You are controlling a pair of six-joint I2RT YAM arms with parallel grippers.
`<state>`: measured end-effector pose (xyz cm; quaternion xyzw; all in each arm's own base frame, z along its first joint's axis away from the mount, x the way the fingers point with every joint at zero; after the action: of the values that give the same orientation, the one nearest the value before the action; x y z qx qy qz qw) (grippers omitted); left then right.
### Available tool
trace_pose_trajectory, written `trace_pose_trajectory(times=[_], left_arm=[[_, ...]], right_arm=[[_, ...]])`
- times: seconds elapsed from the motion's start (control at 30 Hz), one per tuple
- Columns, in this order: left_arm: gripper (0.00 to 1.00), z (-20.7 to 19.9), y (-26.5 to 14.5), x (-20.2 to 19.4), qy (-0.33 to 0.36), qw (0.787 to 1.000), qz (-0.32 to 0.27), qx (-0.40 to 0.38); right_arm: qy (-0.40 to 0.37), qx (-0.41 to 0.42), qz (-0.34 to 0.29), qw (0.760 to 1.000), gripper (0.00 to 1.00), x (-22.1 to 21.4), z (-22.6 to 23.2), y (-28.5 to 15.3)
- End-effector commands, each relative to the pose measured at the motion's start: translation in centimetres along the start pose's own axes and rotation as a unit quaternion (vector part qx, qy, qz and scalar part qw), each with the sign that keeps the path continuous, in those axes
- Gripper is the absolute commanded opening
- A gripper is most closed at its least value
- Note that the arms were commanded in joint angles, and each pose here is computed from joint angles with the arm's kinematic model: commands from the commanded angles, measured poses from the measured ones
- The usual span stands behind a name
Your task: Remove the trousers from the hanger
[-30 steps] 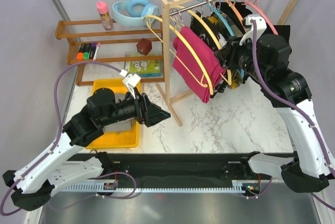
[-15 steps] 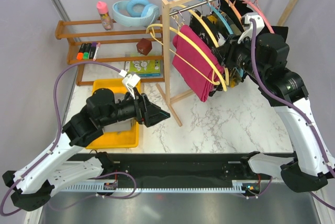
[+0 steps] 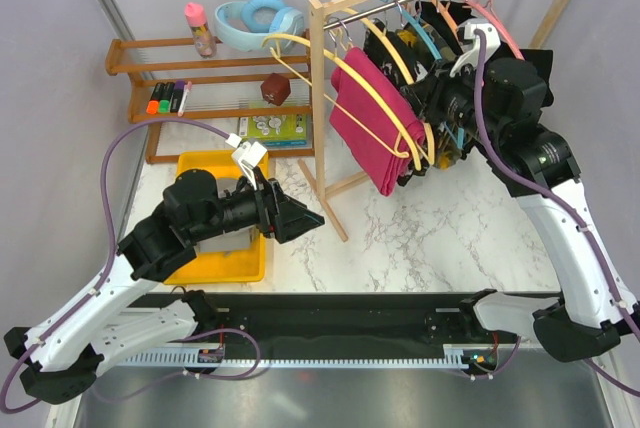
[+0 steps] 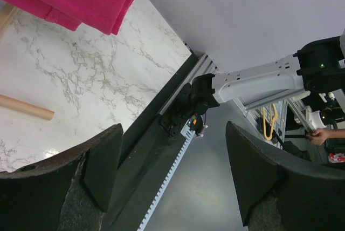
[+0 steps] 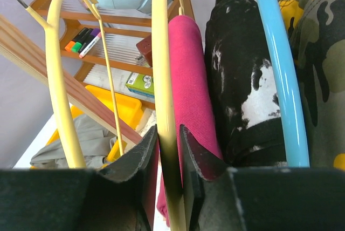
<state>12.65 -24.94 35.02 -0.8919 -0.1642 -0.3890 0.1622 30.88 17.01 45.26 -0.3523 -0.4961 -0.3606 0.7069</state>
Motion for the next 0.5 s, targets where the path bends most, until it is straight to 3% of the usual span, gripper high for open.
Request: trace_pose_trajectory(times=[0.0, 0.13, 0.27, 0.47], left_arm=[[0.83, -0.9, -0.2, 1.0, -0.005, 1.0, -0.018, -0.011], [0.83, -1.1, -0.3, 1.1, -0.004, 1.0, -0.02, -0.013], [0.83, -1.4, -0.4, 1.3, -0.003, 1.0, -0.021, -0.017], [0.83, -1.6, -0.5, 1.5, 0.0, 1.0, -0.023, -0.02]], right_arm=[[0.006, 0.02, -0.026, 0.999, 0.28, 1.3, 0.7, 0.6], [0.01, 0.022, -0.027, 0.999, 0.18, 1.3, 0.7, 0.7], [0.018, 0.025, -0.042, 0.999, 0.0, 2.1, 1.0, 0.3], [0.026, 0.048, -0.056, 0.997, 0.0, 3.6, 2.1, -0.4]])
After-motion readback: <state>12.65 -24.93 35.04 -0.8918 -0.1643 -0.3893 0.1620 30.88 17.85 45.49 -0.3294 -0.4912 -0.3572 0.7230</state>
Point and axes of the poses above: each gripper's point midway between its finger pads, its own y axis out along the fingers, its own z axis along the line the jaws close on, x = y × z, the point moved 1 cm from there along -y, back along the fingers, and after that the axes turned 1 degree about -y, right-handed, at the moved point
